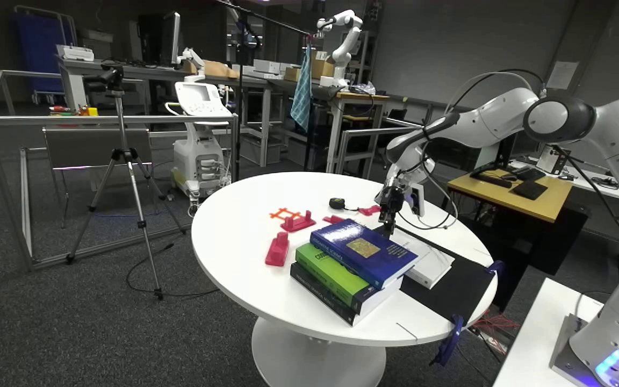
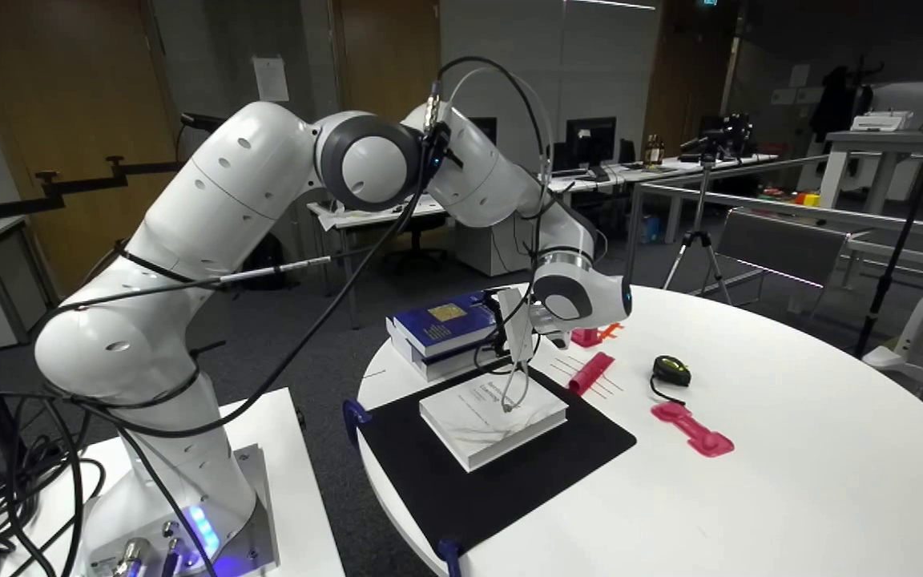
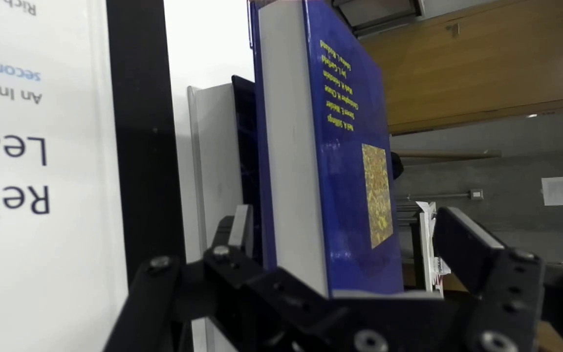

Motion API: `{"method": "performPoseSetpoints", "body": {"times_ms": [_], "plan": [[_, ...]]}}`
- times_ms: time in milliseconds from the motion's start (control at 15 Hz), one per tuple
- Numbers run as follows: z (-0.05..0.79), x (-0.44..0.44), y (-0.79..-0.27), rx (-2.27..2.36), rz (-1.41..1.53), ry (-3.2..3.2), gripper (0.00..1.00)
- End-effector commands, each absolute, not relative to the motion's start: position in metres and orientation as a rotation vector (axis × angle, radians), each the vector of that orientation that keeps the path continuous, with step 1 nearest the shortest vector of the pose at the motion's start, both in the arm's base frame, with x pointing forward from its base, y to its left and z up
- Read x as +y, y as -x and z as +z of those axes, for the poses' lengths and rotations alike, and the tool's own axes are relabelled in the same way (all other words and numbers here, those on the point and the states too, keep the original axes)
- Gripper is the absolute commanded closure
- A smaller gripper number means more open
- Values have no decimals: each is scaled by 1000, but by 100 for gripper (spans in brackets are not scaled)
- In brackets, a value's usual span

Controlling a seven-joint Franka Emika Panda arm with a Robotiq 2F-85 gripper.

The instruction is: Move the blue book to the top of the white book on the right.

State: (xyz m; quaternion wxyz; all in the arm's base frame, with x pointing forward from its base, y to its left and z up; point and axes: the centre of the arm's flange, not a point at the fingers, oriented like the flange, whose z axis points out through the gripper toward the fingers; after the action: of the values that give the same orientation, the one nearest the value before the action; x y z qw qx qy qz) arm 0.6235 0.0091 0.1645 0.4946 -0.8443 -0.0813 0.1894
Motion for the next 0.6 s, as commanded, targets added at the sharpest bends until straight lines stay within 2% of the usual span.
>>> {"method": "performPoseSetpoints", "body": {"times_ms": [0, 533], "plan": [[154, 15, -632, -178, 442, 2059, 0], [145, 42, -629, -161, 373, 2075, 0]]}}
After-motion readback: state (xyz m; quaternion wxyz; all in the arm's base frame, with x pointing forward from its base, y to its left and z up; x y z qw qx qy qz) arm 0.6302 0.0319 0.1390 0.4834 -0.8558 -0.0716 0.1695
